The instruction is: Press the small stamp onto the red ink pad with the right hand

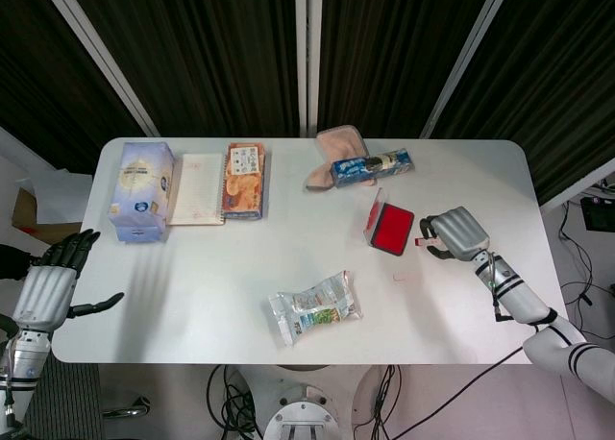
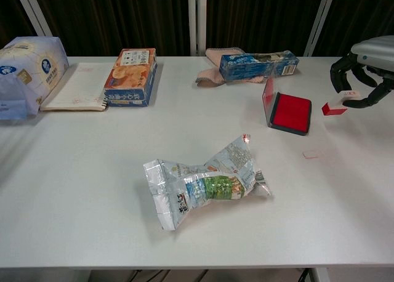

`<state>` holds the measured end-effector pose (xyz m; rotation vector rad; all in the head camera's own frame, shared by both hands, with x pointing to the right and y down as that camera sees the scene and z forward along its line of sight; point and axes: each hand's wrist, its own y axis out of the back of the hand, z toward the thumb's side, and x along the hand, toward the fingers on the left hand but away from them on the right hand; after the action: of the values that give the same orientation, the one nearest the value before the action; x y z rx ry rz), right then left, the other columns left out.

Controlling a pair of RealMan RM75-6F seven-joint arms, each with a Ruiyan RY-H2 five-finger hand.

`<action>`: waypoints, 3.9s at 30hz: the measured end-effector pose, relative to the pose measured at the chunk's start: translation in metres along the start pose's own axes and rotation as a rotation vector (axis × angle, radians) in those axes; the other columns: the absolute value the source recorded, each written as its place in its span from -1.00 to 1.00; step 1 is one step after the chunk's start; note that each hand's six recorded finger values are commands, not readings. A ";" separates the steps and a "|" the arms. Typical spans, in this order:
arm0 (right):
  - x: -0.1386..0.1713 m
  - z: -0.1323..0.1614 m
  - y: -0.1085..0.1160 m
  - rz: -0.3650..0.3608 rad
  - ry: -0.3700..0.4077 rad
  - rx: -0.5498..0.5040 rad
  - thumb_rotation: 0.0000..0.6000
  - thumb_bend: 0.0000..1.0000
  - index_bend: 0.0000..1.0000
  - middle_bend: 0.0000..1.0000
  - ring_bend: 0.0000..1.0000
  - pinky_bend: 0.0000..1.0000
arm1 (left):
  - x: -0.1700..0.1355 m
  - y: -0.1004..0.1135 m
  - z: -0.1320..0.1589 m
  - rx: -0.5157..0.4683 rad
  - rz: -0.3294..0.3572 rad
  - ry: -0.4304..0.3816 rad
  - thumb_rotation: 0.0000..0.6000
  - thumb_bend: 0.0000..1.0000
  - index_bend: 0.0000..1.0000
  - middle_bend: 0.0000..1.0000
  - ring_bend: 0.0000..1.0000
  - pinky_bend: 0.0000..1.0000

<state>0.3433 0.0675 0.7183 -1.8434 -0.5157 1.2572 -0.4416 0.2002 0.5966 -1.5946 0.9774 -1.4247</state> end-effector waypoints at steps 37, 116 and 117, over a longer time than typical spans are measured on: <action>-0.069 0.052 -0.004 0.167 -0.164 -0.087 1.00 -0.41 0.48 0.27 0.48 0.96 | 0.001 -0.003 -0.010 -0.013 -0.018 0.014 -0.63 -1.00 -1.00 -0.87 -0.85 -0.66; -0.005 0.045 -0.031 0.352 -0.086 -0.100 1.00 -0.39 0.50 0.25 0.48 0.96 | 0.004 -0.004 -0.008 -0.029 -0.026 0.015 -0.63 -1.00 -1.00 -0.87 -0.85 -0.66; -0.005 0.045 -0.032 0.354 -0.085 -0.100 1.00 -0.40 0.49 0.25 0.48 0.96 | 0.004 -0.004 -0.008 -0.029 -0.026 0.014 -0.63 -1.00 -1.00 -0.87 -0.85 -0.66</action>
<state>0.3041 0.1004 0.7395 -2.0334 -0.3094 1.5731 -0.4490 0.1981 0.6020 -1.6254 0.9931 -1.4474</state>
